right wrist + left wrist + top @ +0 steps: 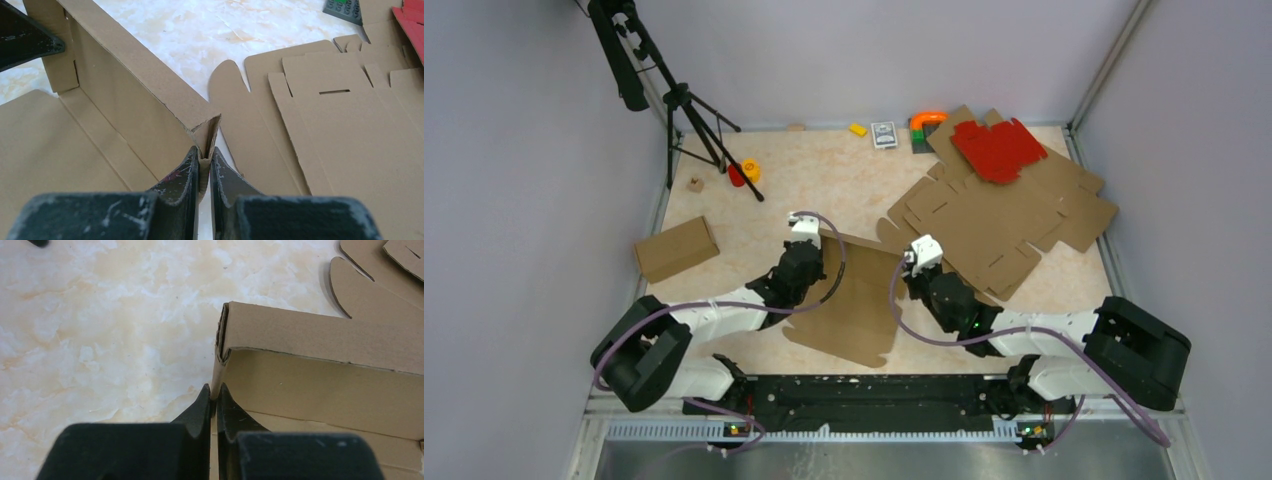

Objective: Fold the paper box

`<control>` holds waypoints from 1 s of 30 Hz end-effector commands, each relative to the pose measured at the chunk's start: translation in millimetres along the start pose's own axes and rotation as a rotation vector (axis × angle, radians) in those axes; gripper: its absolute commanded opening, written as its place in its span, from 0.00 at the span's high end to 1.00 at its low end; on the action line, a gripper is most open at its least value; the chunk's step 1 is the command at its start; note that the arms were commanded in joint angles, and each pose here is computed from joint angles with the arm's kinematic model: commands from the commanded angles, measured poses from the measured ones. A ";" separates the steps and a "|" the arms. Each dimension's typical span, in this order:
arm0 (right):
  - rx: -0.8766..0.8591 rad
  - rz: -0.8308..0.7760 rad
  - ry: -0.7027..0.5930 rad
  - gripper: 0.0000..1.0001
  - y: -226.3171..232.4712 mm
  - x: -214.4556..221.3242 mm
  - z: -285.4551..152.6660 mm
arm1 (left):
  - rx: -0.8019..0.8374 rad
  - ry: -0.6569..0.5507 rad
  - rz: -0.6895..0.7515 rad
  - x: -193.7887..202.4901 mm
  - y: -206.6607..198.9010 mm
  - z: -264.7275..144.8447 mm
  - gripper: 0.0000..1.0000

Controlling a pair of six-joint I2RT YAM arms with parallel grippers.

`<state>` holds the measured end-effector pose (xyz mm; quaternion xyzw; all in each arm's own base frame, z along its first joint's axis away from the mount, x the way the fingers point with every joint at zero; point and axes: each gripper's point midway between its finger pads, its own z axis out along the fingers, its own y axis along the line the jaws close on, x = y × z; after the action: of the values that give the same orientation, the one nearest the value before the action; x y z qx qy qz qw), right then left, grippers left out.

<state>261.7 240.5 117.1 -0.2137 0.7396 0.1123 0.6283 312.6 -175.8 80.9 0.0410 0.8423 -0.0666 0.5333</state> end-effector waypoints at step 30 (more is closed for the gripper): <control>0.050 -0.042 0.044 1.00 -6.1 5.4 1.4 | 0.053 0.124 -0.017 22.1 -4.2 -8.2 0.97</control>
<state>265.7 234.6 112.6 -0.2051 0.7498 0.0880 0.6229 289.3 -178.7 59.1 0.0609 0.8781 -0.0884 0.4662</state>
